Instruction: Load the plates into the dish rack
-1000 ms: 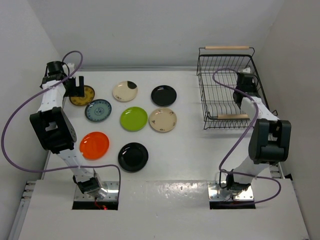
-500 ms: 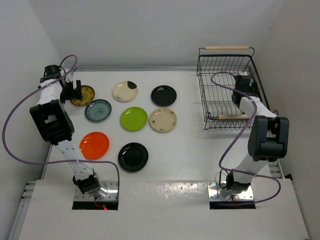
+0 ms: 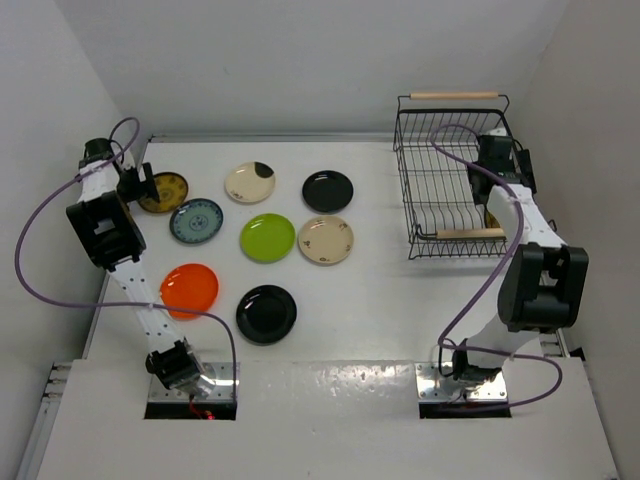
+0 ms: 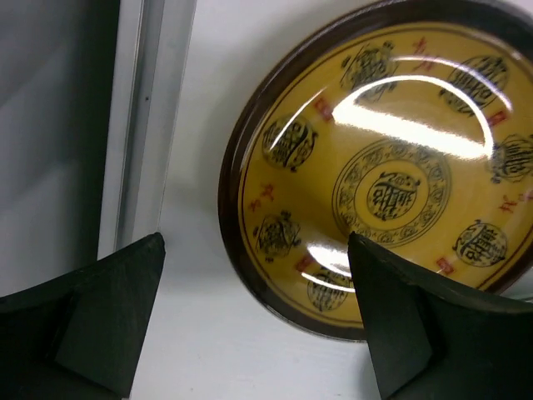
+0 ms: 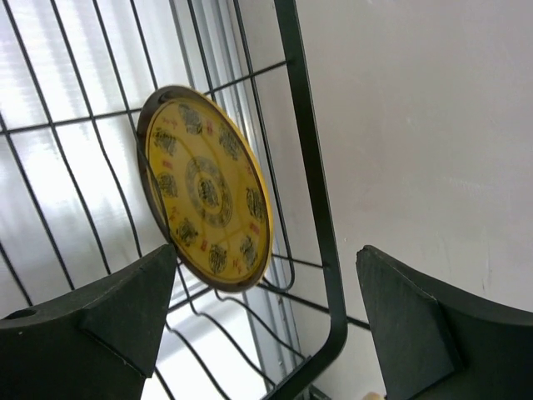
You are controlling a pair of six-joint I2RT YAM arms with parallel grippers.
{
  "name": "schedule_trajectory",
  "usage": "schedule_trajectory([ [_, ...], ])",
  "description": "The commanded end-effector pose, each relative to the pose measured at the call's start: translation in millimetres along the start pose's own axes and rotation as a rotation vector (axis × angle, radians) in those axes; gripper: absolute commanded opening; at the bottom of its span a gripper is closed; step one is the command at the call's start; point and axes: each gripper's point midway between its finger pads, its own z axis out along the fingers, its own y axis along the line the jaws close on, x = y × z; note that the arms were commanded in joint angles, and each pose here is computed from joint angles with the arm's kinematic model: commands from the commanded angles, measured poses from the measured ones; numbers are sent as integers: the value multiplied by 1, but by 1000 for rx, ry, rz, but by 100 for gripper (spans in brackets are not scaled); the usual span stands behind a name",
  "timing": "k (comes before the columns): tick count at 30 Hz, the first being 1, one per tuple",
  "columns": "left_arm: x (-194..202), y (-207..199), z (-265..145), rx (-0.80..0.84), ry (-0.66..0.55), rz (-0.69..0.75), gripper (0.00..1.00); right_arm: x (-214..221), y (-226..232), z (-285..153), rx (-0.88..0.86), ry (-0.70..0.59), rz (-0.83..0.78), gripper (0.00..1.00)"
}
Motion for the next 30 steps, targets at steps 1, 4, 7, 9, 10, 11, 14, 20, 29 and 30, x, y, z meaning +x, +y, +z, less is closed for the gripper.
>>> schedule_trajectory([
  [1,8,-13,17,77,27,-42,95,-22,-16,-24,-7,-67,78,87],
  [4,15,-24,25,142,43,-57,80,-22,-16,-33,-25,-81,96,89],
  [7,22,-27,26,183,56,-71,57,-31,-17,-44,-32,-117,106,89],
  [9,25,-32,27,207,64,-75,37,-36,-22,-52,-27,-145,117,89],
  [10,32,-28,27,205,81,-87,29,-41,-21,-56,-28,-162,120,89],
  [11,27,-30,22,216,68,-85,16,-43,-25,-62,-24,-178,127,90],
  [14,23,-25,16,235,52,-115,1,-50,-24,-69,-31,-207,131,90],
  [20,-26,-47,-40,424,-101,-103,0,-68,-12,-98,-70,-286,92,90],
  [29,-98,-139,-188,638,-389,164,0,-111,87,-191,-705,-443,40,93],
  [30,-99,-161,-204,666,-412,216,0,-122,94,-206,-743,-476,41,93],
])
